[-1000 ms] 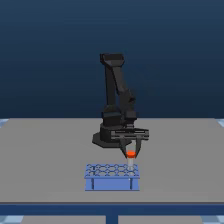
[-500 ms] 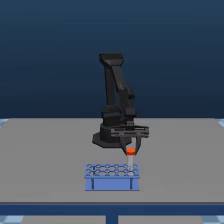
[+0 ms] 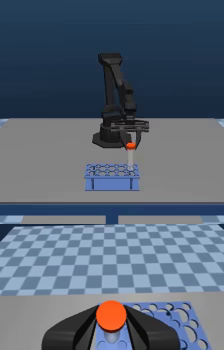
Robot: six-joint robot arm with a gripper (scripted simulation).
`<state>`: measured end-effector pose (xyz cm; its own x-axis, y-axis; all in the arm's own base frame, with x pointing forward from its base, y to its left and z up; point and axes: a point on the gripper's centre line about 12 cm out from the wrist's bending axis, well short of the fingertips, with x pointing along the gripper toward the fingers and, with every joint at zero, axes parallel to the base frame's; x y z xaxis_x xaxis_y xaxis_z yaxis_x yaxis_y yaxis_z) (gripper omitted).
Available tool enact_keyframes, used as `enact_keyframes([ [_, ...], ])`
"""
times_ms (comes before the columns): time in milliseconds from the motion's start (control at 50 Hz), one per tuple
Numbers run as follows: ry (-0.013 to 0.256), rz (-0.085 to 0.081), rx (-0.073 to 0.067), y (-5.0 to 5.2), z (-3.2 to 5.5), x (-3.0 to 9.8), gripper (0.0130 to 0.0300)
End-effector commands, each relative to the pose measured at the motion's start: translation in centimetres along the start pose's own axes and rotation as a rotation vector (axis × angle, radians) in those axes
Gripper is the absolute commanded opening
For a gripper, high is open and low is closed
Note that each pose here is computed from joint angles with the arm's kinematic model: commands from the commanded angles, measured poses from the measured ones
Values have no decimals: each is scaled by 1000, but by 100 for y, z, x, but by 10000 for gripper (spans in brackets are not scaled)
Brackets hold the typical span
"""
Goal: Pick up the centrifuge tube on the rack
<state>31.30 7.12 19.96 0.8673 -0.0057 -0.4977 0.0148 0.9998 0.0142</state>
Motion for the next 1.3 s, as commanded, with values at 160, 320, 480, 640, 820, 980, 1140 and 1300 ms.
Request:
enact_keyframes([
  [160,3,5,-20,8,106,-62,130],
  [320,3,5,-20,9,176,-102,130],
  [480,3,5,-20,11,272,-157,130],
  [640,3,5,-20,12,342,-197,130],
  [820,3,5,-20,13,405,-233,130],
  [980,3,5,-20,14,476,-274,130],
  [1140,3,5,-20,15,516,-297,130],
  [1300,3,5,-20,16,543,-312,130],
])
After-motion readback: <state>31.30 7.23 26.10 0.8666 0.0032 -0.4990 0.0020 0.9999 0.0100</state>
